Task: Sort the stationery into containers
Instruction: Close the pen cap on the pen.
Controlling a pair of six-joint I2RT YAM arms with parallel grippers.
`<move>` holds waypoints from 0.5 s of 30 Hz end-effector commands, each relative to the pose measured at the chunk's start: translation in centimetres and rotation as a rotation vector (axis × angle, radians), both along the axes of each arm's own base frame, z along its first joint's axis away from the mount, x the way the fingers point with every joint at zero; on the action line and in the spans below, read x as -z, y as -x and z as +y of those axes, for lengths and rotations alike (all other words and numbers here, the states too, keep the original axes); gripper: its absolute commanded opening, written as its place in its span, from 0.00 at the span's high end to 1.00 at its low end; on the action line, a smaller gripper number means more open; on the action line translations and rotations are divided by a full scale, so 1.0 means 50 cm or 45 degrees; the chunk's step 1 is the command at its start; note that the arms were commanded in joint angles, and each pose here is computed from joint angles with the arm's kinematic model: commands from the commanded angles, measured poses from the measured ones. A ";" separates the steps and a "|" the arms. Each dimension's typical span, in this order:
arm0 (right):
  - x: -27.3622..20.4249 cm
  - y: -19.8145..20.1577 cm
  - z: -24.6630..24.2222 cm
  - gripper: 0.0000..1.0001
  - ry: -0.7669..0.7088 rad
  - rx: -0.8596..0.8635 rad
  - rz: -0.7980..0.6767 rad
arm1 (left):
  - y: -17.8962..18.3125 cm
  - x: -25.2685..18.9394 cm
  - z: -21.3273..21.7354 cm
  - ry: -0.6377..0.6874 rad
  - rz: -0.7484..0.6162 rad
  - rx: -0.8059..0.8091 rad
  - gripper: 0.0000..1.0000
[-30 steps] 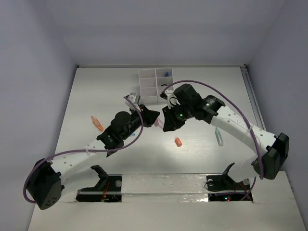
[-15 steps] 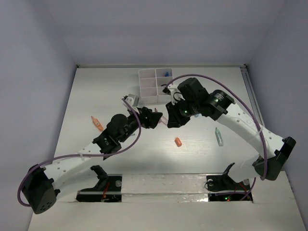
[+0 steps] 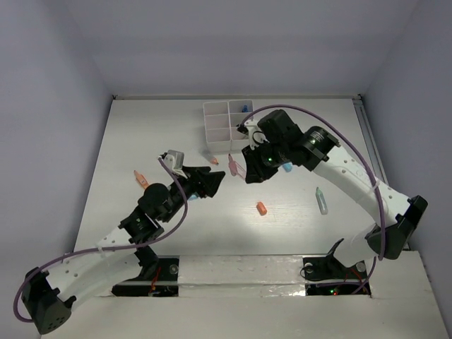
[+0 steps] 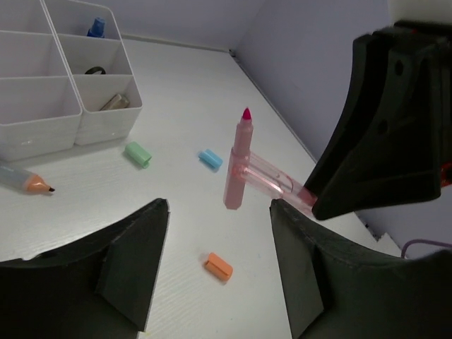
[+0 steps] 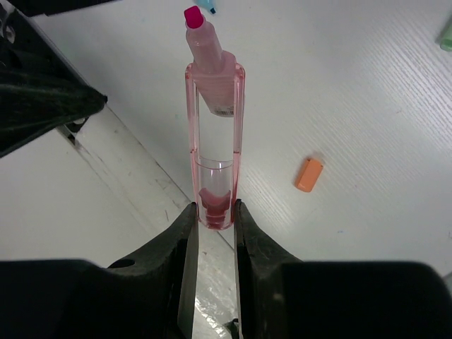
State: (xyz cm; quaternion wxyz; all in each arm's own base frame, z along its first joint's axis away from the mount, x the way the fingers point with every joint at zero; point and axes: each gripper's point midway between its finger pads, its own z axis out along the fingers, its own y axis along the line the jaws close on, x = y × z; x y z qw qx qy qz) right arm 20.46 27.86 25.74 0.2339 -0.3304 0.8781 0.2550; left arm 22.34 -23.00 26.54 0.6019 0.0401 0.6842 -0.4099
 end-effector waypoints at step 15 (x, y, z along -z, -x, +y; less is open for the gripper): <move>-0.112 -0.032 0.042 1.00 -0.207 0.047 -0.063 | 0.006 -0.040 -0.066 0.038 -0.135 0.176 0.50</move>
